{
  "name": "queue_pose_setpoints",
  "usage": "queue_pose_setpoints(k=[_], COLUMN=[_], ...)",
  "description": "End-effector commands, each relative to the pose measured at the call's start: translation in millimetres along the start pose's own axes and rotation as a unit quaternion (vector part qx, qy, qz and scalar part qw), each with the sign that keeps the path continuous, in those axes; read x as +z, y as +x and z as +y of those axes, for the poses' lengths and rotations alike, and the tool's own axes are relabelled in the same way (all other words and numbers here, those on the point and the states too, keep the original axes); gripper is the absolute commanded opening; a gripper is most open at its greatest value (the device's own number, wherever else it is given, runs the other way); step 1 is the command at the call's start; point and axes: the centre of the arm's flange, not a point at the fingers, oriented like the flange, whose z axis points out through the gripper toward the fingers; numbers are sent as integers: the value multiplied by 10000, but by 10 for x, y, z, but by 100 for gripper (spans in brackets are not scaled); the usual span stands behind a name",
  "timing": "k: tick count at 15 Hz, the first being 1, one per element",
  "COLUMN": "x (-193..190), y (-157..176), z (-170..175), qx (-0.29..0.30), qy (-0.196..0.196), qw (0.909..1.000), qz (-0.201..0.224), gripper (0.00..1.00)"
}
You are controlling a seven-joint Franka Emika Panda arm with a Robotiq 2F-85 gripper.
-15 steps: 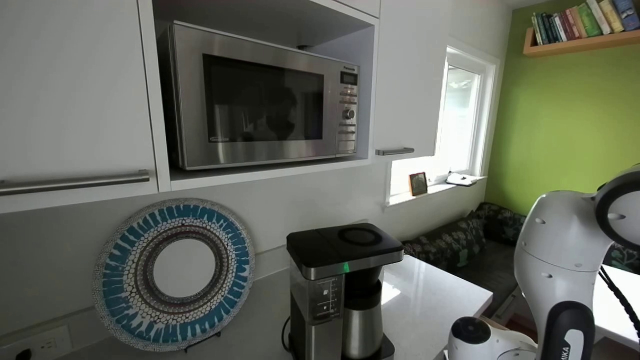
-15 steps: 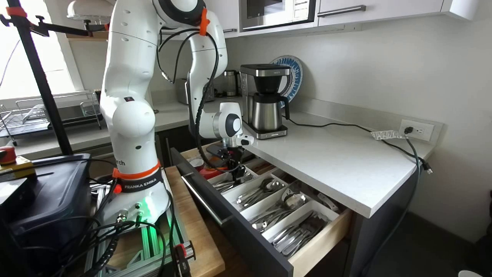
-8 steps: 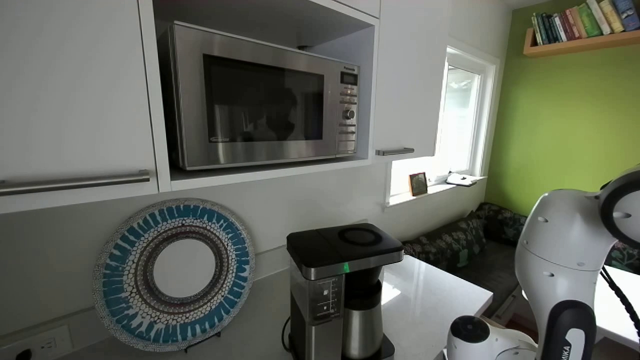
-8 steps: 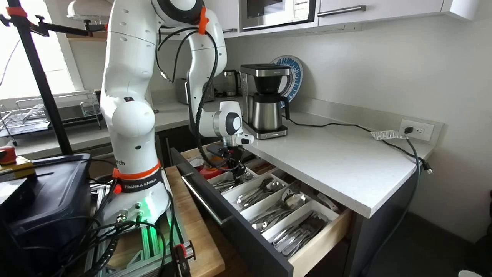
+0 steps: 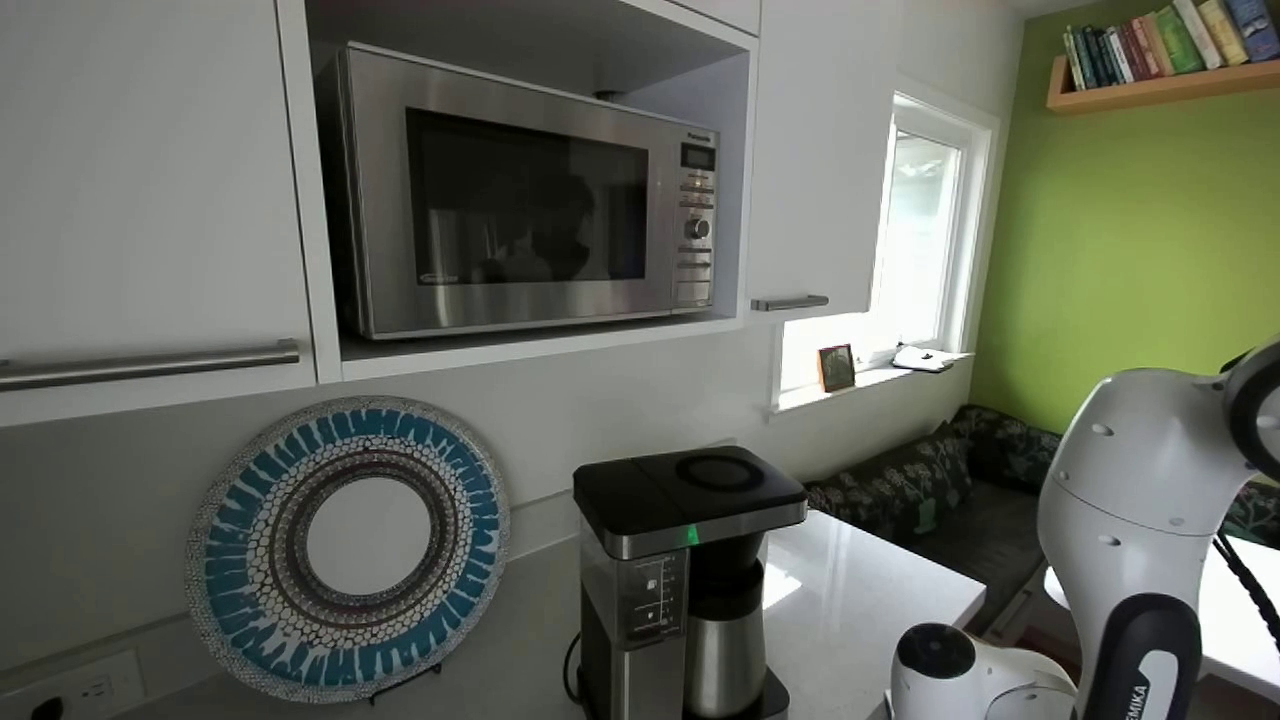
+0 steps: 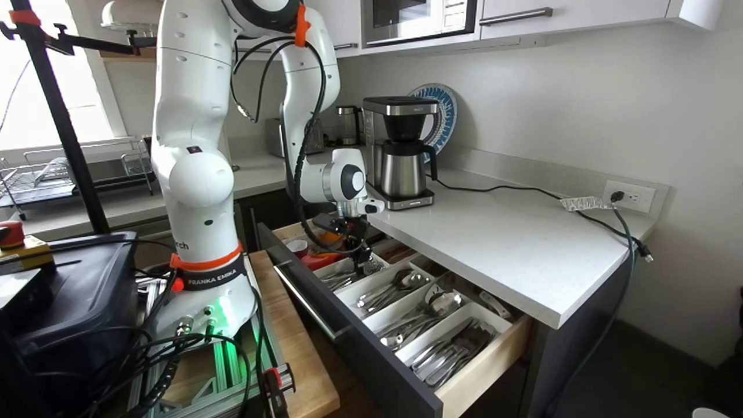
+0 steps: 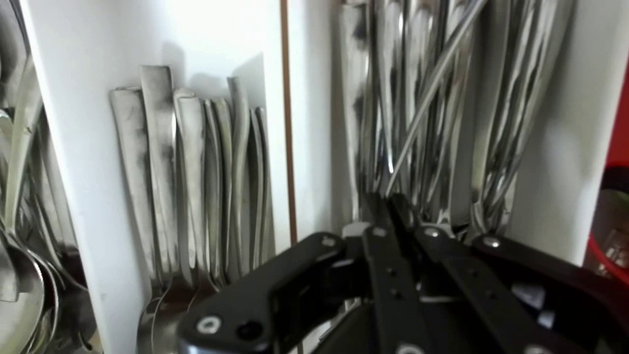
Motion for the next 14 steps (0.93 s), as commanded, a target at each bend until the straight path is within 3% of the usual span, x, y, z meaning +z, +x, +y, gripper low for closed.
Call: queue_pose_setpoints(k=[1, 6, 14], x=[-98, -301, -939], y=[-74, -133, -171], z=[39, 84, 357], qx=[-9, 324, 527], qy=[-15, 17, -735], qw=[10000, 9992, 9952], qz=[-91, -250, -362], gripper=[1, 1, 1])
